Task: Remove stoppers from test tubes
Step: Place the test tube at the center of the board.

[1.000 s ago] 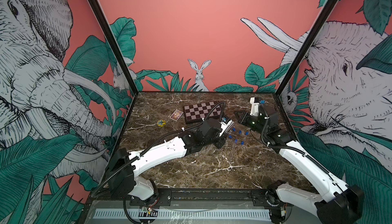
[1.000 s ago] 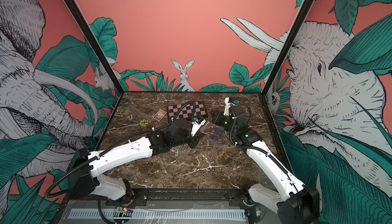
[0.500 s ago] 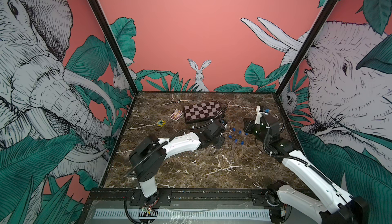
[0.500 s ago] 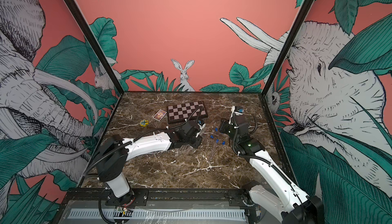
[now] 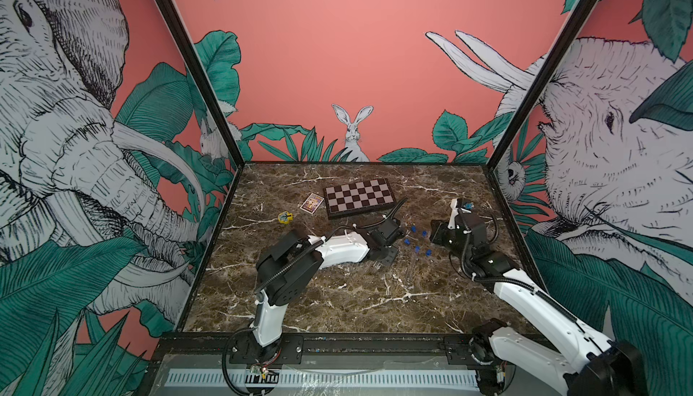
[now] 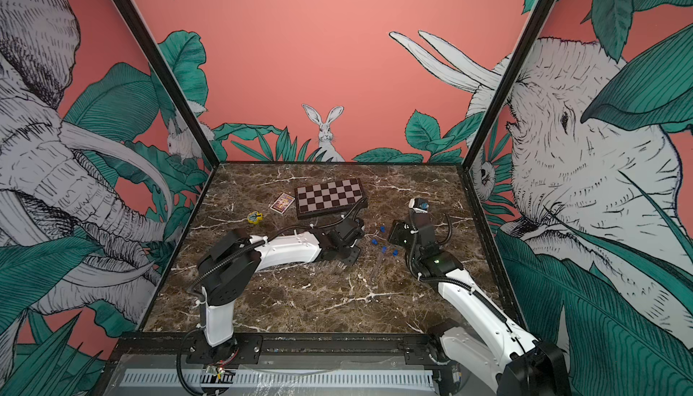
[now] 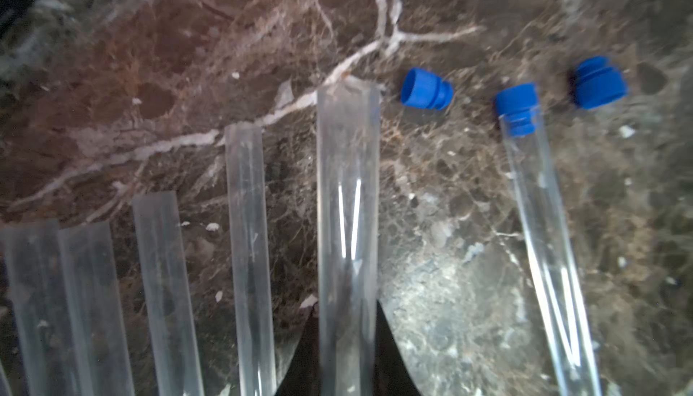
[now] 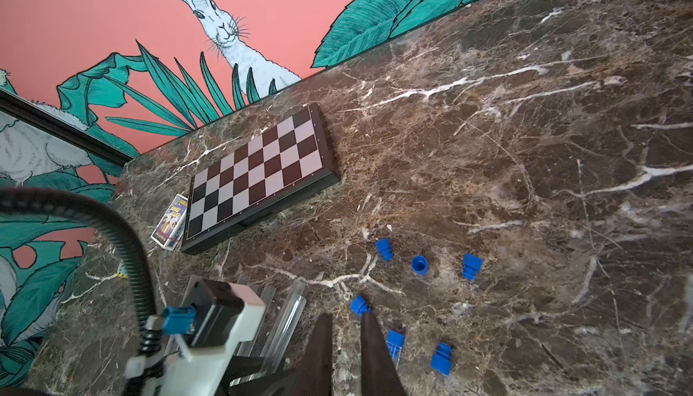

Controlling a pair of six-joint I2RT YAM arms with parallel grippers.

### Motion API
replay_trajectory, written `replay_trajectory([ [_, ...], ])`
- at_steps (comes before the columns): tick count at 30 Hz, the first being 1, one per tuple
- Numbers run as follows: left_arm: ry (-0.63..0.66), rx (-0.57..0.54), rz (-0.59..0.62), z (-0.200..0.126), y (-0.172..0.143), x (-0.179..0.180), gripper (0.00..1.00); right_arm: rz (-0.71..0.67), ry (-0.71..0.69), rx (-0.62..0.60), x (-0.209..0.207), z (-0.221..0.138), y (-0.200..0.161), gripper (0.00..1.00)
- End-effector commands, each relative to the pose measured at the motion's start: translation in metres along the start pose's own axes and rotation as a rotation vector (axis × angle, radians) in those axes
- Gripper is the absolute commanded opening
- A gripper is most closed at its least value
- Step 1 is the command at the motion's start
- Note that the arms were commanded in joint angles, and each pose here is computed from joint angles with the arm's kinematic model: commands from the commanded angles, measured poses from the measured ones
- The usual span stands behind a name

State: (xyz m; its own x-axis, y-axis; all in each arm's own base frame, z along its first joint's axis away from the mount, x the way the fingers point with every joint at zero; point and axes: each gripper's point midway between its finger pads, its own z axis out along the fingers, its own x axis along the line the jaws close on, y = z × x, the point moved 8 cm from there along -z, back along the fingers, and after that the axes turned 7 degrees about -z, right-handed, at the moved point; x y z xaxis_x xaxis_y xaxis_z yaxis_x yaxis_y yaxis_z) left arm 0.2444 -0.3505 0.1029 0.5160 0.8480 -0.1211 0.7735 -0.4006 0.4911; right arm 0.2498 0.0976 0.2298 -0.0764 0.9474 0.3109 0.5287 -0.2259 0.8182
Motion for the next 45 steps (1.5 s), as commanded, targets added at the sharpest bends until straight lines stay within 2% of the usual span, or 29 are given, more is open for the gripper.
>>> replay_trajectory([
  [1,0.041,0.009,-0.028,-0.003,0.000,0.003,0.01,0.016,-0.010,-0.039,-0.002,0.001,0.003,0.00],
  [9,0.061,0.030,-0.025,0.002,-0.006,0.006,0.18,0.024,-0.007,-0.035,-0.003,0.003,0.003,0.00],
  [14,0.073,0.054,-0.023,0.007,-0.012,0.008,0.25,0.022,-0.007,-0.036,-0.004,0.003,0.003,0.00],
  [28,0.066,0.044,-0.024,0.002,-0.010,0.007,0.31,0.024,-0.016,-0.035,-0.007,0.004,0.004,0.00],
  [33,0.016,-0.050,-0.002,-0.030,0.010,-0.001,0.37,0.013,-0.035,-0.026,-0.010,0.014,0.005,0.00],
  [39,-0.099,-0.263,0.101,-0.104,0.039,-0.023,0.44,-0.005,-0.086,0.017,-0.020,0.047,-0.005,0.00],
  [45,-0.134,-0.377,0.097,-0.154,0.041,-0.017,0.46,0.004,-0.138,0.073,-0.029,0.088,-0.023,0.00],
])
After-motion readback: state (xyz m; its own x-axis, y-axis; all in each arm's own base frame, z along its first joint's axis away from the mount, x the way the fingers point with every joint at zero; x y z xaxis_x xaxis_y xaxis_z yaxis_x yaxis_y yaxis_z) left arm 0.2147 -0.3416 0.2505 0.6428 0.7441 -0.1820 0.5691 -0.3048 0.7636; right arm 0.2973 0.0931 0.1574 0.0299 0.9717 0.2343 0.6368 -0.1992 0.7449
